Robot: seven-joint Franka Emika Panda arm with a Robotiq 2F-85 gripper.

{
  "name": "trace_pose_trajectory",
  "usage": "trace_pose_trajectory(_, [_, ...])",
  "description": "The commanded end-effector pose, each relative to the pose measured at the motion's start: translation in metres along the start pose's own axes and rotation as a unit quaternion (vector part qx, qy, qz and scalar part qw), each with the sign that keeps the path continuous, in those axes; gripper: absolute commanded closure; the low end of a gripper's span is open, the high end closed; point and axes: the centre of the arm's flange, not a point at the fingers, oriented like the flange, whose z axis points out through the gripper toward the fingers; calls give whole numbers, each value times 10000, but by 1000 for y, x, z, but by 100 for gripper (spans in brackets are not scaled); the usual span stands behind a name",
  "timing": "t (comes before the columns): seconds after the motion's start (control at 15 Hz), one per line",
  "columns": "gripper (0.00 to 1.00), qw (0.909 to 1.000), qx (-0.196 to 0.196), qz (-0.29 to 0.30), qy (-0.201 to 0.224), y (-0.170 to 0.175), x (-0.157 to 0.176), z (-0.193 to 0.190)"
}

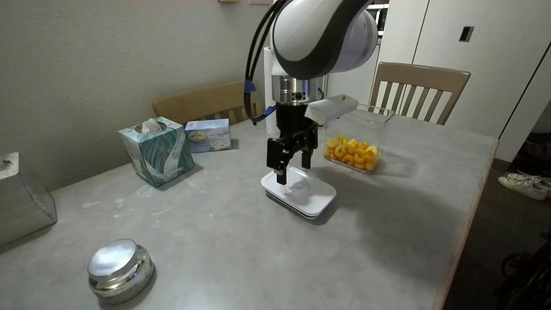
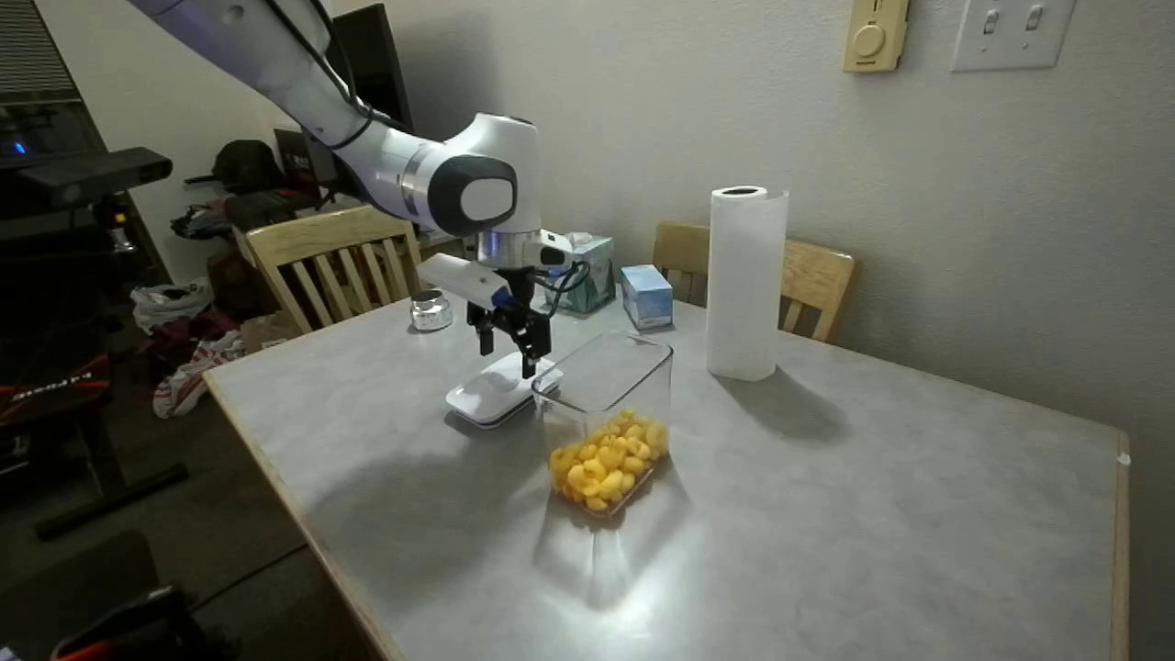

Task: Push the button then take the lid off the container

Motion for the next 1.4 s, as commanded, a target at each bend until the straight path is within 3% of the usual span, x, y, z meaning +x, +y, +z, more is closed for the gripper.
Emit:
trace_pose_trajectory(0.0, [0, 9999, 27, -67, 128, 2, 2, -35])
trace_pose_trajectory(0.33, [0, 9993, -25, -114, 359, -8, 8, -100])
trace_pose_trajectory(0.67, [0, 9994, -8, -155, 294, -16, 6, -143])
trace_pose_trajectory(1.07, [0, 9995, 135, -195, 219, -18, 5, -159])
trace_pose_trajectory(1.33, [0, 9994, 26, -136, 328, -20, 8, -153])
